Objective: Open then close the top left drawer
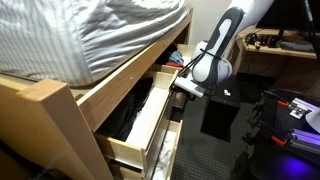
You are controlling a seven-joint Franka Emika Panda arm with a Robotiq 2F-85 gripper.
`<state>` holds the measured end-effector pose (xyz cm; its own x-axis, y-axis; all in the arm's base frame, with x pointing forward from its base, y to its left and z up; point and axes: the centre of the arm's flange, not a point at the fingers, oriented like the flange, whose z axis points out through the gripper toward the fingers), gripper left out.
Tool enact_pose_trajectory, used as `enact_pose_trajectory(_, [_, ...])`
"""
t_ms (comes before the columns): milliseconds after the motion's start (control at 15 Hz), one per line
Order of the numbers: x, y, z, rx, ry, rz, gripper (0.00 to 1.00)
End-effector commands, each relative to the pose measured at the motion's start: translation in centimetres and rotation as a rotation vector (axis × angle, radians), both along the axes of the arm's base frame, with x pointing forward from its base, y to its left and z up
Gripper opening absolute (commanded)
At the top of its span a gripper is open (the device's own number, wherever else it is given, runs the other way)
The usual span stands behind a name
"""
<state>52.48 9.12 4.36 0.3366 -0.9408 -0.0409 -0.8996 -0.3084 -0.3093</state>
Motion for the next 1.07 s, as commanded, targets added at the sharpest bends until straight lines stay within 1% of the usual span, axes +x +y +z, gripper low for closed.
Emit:
enact_pose_trajectory(0, [-0.2, 0.3, -0.2, -0.005, -0.021, -0.007, 1.00])
enact_pose_trajectory(267, [-0.3, 0.5, -0.5, -0.007, -0.025, -0.006, 1.00])
enact_pose_trajectory(333, [-0.2, 0.5, -0.4, 0.000, -0.038, -0.005, 1.00])
enact_pose_trajectory(400, [-0.1, 0.7, -0.4, 0.009, -0.073, -0.010, 1.00])
enact_pose_trajectory(533, [0.5, 1.4, -0.3, 0.017, -0.098, -0.001, 1.00])
enact_pose_trajectory(667, [1.0, 2.0, -0.6, 0.035, -0.102, 0.003, 1.00])
enact_pose_trajectory(800, [1.3, 2.1, -1.1, 0.040, -0.085, -0.007, 1.00])
enact_pose_trajectory(867, [0.5, 2.2, 0.0, 0.020, -0.075, -0.003, 1.00])
enact_pose_trajectory(1000, [0.7, 2.3, -0.4, 0.024, -0.074, -0.006, 1.00])
